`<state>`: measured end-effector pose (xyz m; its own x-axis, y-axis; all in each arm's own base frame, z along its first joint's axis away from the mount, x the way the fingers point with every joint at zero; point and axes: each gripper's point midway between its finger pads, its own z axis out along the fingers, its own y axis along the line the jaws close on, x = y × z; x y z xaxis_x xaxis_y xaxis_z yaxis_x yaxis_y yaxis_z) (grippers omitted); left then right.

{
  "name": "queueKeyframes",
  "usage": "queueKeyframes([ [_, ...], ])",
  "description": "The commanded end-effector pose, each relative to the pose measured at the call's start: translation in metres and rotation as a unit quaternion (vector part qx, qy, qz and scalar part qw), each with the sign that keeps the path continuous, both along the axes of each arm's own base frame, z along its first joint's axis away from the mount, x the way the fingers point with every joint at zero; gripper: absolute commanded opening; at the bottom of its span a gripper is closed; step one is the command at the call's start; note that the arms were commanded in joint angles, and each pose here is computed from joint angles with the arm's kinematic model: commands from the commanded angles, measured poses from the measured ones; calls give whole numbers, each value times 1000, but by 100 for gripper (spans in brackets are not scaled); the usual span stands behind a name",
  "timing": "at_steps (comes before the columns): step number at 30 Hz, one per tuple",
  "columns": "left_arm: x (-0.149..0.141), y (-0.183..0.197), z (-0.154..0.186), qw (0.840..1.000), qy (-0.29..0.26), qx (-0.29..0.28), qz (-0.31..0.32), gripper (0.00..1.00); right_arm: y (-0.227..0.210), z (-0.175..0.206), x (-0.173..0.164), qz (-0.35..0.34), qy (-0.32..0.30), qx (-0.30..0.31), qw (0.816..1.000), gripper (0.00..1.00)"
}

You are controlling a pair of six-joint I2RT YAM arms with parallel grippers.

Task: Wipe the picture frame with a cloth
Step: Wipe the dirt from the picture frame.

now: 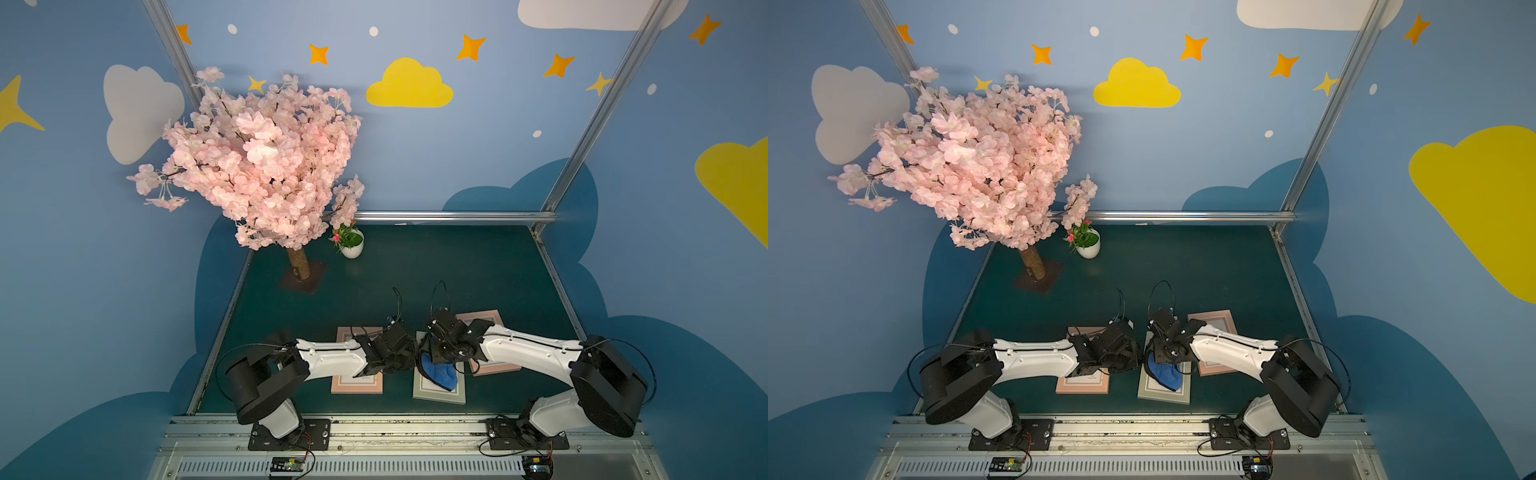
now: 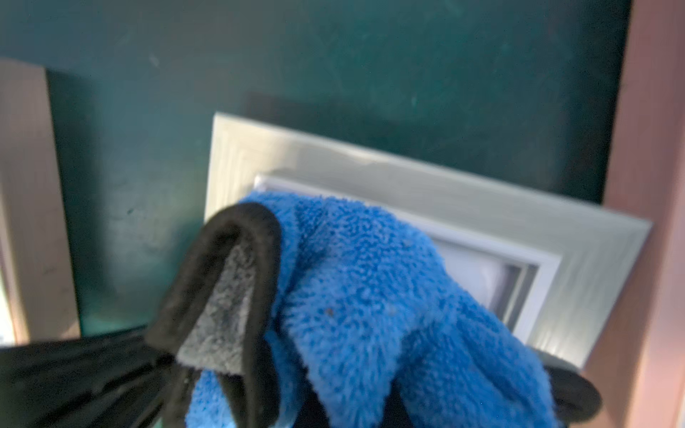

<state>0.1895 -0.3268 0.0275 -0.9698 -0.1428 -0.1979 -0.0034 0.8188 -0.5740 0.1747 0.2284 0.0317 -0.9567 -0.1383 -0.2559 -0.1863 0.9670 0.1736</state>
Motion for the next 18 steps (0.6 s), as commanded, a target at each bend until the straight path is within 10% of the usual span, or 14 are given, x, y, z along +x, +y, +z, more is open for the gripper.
queueKeyframes([
  [1, -37, 64, -64, 986, 76, 146, 6, 10, -27, -23, -50, 2, 68, -52, 996, 0],
  [18, -36, 65, -64, 985, 79, 155, 6, 10, -52, -31, -74, -15, 67, -81, 994, 0],
])
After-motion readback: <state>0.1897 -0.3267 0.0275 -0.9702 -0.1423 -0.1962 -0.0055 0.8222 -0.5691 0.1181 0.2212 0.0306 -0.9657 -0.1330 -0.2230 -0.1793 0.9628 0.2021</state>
